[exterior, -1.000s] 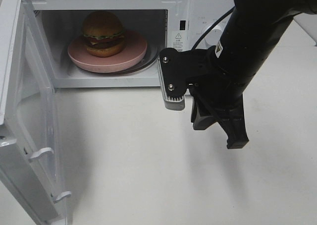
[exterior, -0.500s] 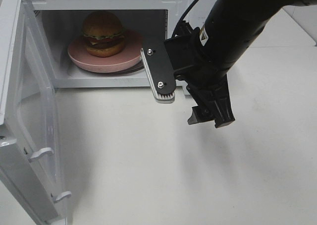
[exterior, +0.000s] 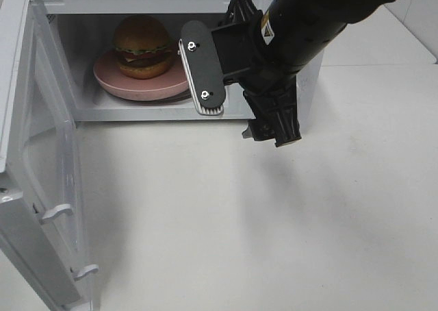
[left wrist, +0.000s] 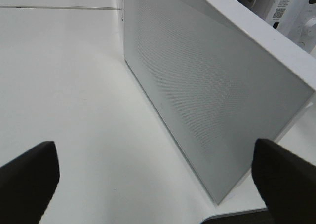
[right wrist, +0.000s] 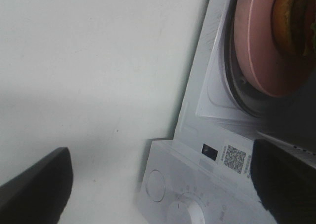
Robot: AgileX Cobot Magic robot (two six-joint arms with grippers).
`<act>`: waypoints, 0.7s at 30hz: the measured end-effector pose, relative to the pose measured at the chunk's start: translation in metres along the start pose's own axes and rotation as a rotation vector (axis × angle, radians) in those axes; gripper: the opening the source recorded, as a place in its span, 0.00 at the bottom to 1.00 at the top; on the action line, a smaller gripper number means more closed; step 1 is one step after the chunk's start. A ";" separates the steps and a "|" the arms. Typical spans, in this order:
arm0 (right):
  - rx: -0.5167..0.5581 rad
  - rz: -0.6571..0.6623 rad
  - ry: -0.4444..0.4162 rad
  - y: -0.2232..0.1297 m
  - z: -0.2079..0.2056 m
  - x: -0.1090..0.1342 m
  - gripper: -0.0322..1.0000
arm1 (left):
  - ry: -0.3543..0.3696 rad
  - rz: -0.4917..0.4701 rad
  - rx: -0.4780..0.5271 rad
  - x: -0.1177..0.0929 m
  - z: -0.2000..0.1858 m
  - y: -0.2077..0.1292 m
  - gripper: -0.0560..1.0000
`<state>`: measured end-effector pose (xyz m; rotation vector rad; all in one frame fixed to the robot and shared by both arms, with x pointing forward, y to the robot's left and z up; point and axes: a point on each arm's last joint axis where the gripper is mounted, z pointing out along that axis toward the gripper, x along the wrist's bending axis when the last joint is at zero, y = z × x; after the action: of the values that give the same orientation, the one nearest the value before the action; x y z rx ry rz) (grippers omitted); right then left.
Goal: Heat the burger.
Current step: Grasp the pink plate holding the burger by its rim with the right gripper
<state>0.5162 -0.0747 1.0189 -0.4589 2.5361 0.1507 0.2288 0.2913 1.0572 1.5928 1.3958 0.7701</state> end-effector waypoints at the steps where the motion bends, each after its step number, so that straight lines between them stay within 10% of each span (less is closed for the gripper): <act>1: 0.000 -0.010 -0.004 0.002 0.003 0.000 0.93 | 0.000 0.000 0.000 0.000 0.000 0.000 0.98; 21: -0.051 -0.028 -0.061 0.027 0.037 -0.022 0.90 | 0.000 0.000 0.000 0.000 0.000 0.000 0.98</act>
<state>0.5426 -0.0354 1.0005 -0.5022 2.4696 0.2157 0.2288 0.2913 1.0572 1.5928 1.3958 0.7701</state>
